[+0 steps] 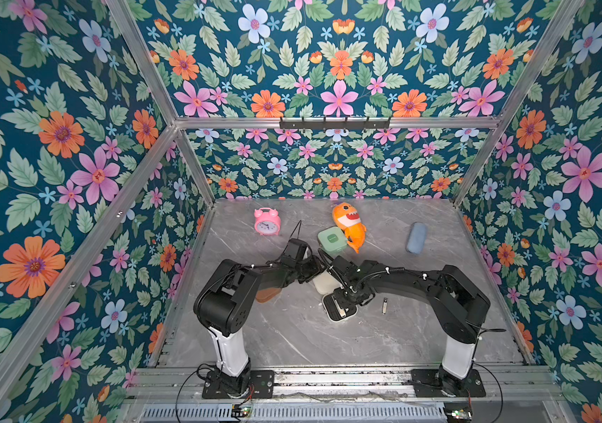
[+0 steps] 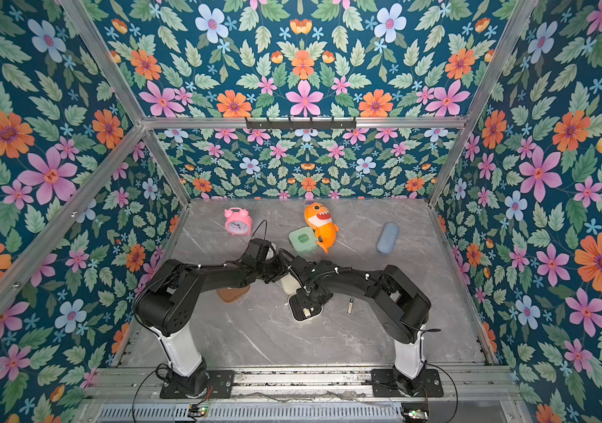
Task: Organize nail clipper sets
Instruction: Place the nail clipper in the storage box.
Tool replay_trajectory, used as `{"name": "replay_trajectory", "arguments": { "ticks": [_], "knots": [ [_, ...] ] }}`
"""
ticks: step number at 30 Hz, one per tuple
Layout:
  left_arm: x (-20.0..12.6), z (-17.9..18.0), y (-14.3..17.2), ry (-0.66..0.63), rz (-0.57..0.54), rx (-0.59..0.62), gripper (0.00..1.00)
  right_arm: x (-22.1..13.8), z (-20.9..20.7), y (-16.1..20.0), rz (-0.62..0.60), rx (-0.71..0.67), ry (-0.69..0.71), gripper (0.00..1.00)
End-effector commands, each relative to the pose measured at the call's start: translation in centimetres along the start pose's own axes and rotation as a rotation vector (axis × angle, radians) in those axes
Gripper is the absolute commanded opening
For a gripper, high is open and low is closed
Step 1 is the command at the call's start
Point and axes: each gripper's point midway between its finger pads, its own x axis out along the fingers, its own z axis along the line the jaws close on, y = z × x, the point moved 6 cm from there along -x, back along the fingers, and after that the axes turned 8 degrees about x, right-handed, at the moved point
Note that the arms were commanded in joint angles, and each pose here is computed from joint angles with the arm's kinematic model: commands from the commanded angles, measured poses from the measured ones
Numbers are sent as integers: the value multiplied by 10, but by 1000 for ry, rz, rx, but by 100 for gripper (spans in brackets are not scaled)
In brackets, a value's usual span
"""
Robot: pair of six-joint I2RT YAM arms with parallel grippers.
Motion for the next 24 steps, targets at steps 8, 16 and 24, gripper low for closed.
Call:
{"name": "replay_trajectory", "arguments": {
  "ticks": [8,16,24],
  "knots": [
    [2,11,9,-64,42,-13,45,-20,-3,-8,-5,4,29,30],
    [2,11,8,-66,43,-12,45,-28,3,-12,-16,-8,-7,30],
    [1,10,8,-66,42,-11,44,-25,4,-16,-22,0,-4,17]
  ]
}}
